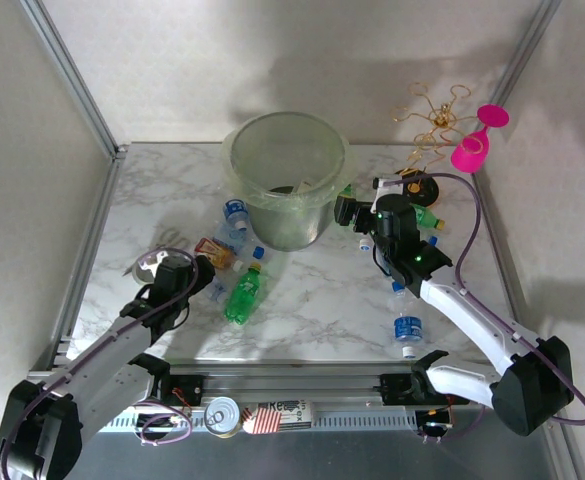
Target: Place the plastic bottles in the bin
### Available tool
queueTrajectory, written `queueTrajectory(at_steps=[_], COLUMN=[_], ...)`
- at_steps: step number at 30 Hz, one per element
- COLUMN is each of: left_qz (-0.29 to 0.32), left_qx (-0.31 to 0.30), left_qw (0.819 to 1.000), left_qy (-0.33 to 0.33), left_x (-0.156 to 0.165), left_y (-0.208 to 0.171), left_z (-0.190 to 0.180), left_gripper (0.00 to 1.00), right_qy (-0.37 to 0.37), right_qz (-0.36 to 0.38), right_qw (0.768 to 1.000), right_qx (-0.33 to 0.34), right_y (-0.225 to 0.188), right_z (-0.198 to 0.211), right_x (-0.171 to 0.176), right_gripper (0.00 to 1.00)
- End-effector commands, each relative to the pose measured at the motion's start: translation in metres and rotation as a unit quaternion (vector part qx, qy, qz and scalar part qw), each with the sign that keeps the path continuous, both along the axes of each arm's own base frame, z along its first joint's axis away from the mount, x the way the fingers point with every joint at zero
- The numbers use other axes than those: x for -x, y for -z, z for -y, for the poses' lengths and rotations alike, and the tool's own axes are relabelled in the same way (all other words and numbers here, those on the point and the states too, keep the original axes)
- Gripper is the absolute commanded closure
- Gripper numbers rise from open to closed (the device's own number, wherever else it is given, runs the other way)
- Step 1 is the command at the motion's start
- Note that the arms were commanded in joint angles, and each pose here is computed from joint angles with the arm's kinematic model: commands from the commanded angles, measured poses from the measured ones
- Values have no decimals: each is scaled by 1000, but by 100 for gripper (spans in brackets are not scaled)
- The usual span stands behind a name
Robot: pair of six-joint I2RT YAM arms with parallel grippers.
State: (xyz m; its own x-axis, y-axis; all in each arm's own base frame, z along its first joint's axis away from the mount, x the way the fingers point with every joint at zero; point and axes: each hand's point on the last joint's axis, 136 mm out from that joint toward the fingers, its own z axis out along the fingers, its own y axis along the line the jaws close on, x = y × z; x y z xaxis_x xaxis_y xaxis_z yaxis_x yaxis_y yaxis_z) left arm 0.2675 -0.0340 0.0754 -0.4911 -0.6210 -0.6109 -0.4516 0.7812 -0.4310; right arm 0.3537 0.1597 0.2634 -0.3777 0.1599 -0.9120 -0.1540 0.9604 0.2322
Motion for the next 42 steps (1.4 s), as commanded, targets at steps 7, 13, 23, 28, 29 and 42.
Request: queueTrajectory(at_steps=[7, 13, 23, 28, 29, 42], left_qz=[-10, -16, -21, -23, -23, -3], left_qx=[28, 25, 21, 21, 21, 8], left_qw=[999, 999, 999, 999, 999, 1000], left_qy=[-22, -26, -34, -33, -31, -29], left_x=[-2, -7, -19, -24, -25, -27], left_y=[25, 36, 45, 48, 48, 35], left_z=[1, 2, 4, 5, 6, 3], left_gripper=[0, 0, 3, 11, 13, 52], right_qy=[21, 27, 32, 35, 36, 36], right_qz=[3, 0, 2, 2, 3, -3], right_qw=[1000, 1000, 999, 999, 999, 999], right_qx=[-4, -5, -1, 1, 0, 1], right_y=[2, 7, 5, 5, 4, 12], right_z=[7, 11, 14, 16, 17, 16], right_x=[-5, -2, -3, -2, -1, -3], right_gripper=[1, 1, 1, 1, 1, 1])
